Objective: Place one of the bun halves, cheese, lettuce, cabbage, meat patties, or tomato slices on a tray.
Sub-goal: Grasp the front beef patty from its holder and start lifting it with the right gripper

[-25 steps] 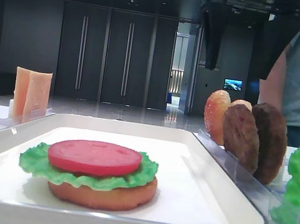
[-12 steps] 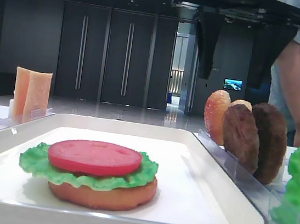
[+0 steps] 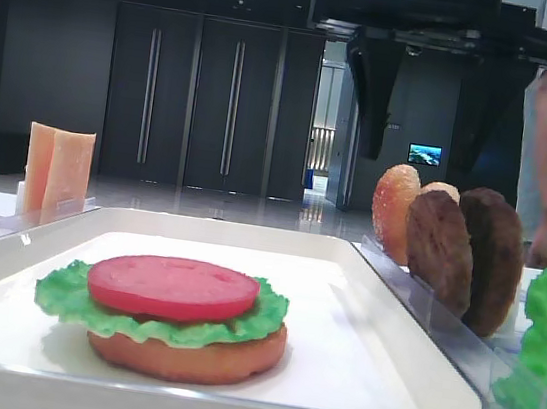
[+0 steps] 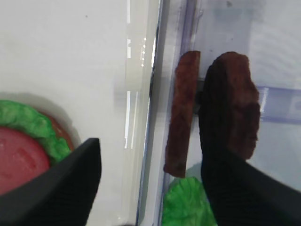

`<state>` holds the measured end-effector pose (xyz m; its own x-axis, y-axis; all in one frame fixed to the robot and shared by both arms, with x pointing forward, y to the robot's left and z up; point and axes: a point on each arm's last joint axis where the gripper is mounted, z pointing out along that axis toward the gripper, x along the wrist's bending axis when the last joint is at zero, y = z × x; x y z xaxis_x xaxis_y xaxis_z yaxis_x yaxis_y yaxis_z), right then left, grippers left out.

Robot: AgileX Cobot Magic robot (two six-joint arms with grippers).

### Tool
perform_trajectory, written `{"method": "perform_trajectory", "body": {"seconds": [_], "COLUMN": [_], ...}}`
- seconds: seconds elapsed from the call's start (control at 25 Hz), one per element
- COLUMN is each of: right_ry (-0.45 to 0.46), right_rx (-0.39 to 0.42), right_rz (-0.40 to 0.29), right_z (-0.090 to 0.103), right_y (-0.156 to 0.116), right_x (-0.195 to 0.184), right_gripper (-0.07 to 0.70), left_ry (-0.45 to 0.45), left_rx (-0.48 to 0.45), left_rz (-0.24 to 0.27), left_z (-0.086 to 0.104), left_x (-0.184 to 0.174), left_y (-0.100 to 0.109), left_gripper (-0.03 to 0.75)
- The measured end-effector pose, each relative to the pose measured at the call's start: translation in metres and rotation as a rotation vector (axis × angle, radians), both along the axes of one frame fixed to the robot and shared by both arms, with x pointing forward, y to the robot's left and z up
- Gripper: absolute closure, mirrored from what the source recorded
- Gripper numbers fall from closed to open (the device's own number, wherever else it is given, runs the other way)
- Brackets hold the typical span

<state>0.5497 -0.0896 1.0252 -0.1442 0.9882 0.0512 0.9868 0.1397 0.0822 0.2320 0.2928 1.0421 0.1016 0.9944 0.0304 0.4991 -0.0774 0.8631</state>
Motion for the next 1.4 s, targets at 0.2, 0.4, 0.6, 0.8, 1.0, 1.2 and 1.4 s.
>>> {"method": "perform_trajectory", "body": {"seconds": [0.2,0.4,0.6,0.8,1.0,1.2,1.4], "right_ry": [-0.002,-0.013,-0.012,0.013,0.017,0.014,0.014], "right_rx": [-0.024,-0.04,-0.041,-0.053,-0.055,-0.059,-0.059], "right_rz": [0.011,0.016,0.016,0.016,0.016,0.017,0.017], "right_z": [-0.004,-0.004,-0.005,-0.015,-0.017,-0.017,-0.017], "right_y": [-0.001,-0.002,-0.002,0.0,0.0,0.0,0.0], "right_x": [0.002,0.003,0.003,0.006,0.006,0.006,0.006], "right_gripper": [0.191,0.191,0.192,0.192,0.192,0.192,0.193], "left_ry": [0.0,0.0,0.0,0.0,0.0,0.0,0.0], "left_rx": [0.0,0.001,0.001,0.001,0.001,0.001,0.001], "left_rz": [0.0,0.0,0.0,0.0,0.0,0.0,0.0], "left_z": [0.0,0.0,0.0,0.0,0.0,0.0,0.0], "left_x": [0.0,0.0,0.0,0.0,0.0,0.0,0.0], "left_y": [0.0,0.0,0.0,0.0,0.0,0.0,0.0], "left_gripper": [0.722,0.722,0.722,0.722,0.722,0.722,0.722]}}
